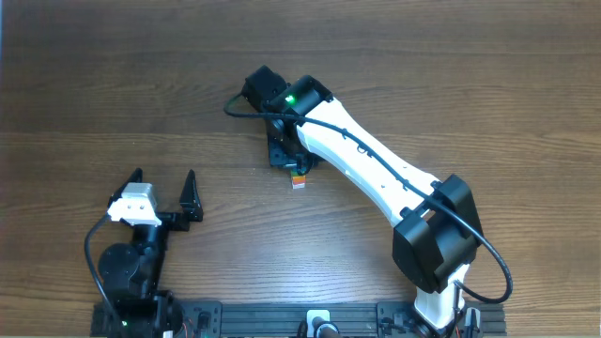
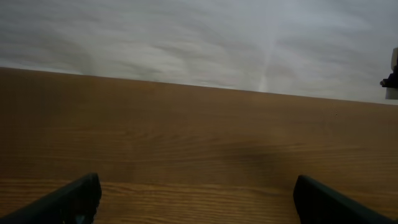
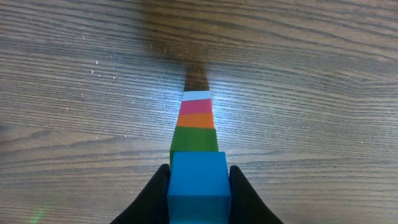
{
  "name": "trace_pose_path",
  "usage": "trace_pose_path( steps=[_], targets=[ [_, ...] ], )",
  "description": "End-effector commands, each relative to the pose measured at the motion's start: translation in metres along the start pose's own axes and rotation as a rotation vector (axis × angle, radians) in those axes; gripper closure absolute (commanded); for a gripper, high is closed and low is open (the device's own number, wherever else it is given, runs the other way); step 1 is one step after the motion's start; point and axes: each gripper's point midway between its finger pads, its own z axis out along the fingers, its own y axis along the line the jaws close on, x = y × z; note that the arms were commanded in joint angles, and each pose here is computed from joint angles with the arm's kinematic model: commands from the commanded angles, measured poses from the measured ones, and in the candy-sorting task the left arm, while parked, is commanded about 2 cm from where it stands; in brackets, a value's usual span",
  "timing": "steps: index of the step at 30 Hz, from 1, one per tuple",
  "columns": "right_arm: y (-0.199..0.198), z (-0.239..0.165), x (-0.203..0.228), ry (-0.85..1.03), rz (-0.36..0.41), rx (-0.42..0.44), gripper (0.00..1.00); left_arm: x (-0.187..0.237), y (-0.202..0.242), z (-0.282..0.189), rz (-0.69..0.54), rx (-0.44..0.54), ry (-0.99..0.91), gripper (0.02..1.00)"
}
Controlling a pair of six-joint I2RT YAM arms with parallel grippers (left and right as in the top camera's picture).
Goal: Stack Cubes
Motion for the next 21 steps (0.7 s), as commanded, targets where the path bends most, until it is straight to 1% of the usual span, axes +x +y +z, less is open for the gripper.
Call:
trace_pose_path(
  steps=[1, 21],
  targets=[
    [0.0057, -0.0022, -0.0036, -0.011, -0.002, -0.011, 0.947, 0.0002, -0.0006, -0.0001, 0.015, 0.007, -0.005, 0.018],
    [0.0089, -0.0021, -0.0013, -0.011, -0.007, -0.012, 0.950, 0.0003, -0.0006, -0.0001, 0.015, 0.007, -0.004, 0.020]
  ],
)
